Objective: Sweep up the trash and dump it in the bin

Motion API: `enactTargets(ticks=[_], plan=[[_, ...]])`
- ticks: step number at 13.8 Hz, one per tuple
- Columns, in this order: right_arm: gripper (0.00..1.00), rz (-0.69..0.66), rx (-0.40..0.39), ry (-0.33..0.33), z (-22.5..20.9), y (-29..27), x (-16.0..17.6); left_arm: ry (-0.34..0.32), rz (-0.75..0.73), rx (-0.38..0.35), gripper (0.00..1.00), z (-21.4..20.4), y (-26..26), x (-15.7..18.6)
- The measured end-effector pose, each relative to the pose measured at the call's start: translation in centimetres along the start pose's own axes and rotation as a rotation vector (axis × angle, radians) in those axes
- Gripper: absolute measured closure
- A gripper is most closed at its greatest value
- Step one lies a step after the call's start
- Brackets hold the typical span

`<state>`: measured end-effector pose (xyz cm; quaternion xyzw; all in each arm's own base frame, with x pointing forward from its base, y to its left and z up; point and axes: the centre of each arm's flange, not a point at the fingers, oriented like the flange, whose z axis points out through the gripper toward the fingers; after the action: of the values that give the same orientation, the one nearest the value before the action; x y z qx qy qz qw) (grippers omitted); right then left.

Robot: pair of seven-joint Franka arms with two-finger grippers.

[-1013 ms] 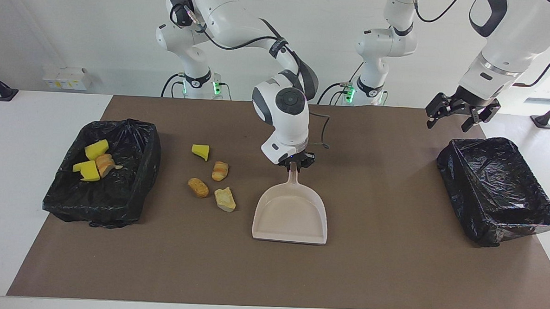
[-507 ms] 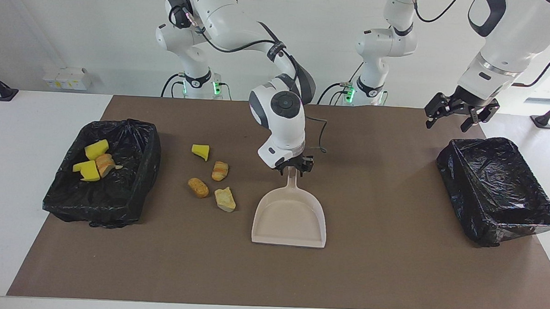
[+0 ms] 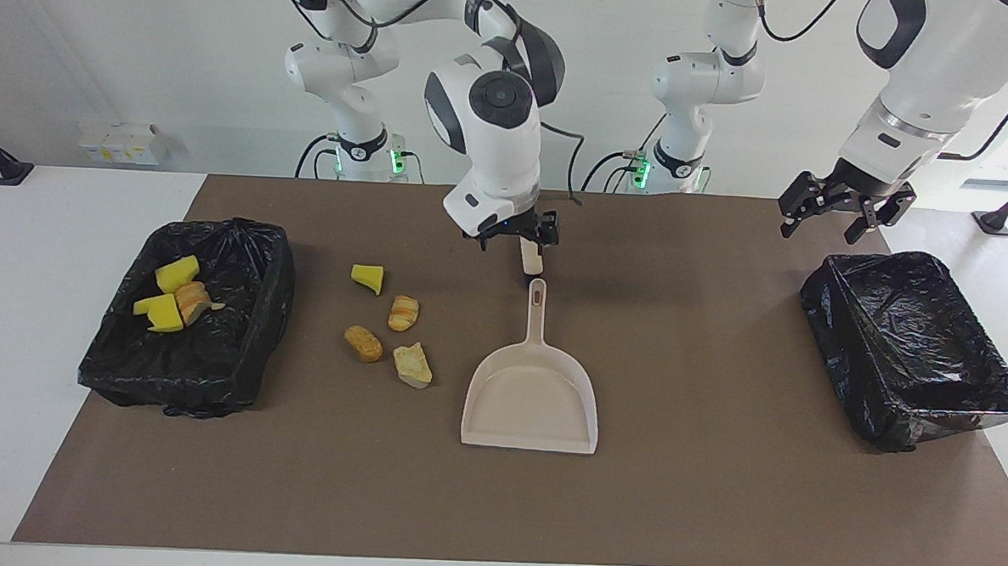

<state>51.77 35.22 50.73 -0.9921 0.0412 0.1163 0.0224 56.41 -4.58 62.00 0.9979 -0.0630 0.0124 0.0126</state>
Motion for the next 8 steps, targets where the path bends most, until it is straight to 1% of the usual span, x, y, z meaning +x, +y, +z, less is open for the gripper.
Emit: enactTargets(ticks=[1,3,5,8], plan=[[0.0,-0.024,-0.016,-0.019,0.1,-0.4,-2.4,-0.001,0.008,-0.001,0.0,0.6,0.4,0.4],[0.0,-0.075,-0.036,-0.036,2.4,-1.8,-6.9,0.011,0.039,-0.005,0.0,2.0,1.9,1.6],[0.0,-0.107,-0.007,-0.036,6.2,-2.2,-10.5,0.029,0.083,-0.009,0.0,3.4,4.5,2.8],[0.0,-0.128,0.014,-0.032,12.6,-1.9,-14.2,0.048,0.156,-0.019,0.0,6.3,9.1,4.5]])
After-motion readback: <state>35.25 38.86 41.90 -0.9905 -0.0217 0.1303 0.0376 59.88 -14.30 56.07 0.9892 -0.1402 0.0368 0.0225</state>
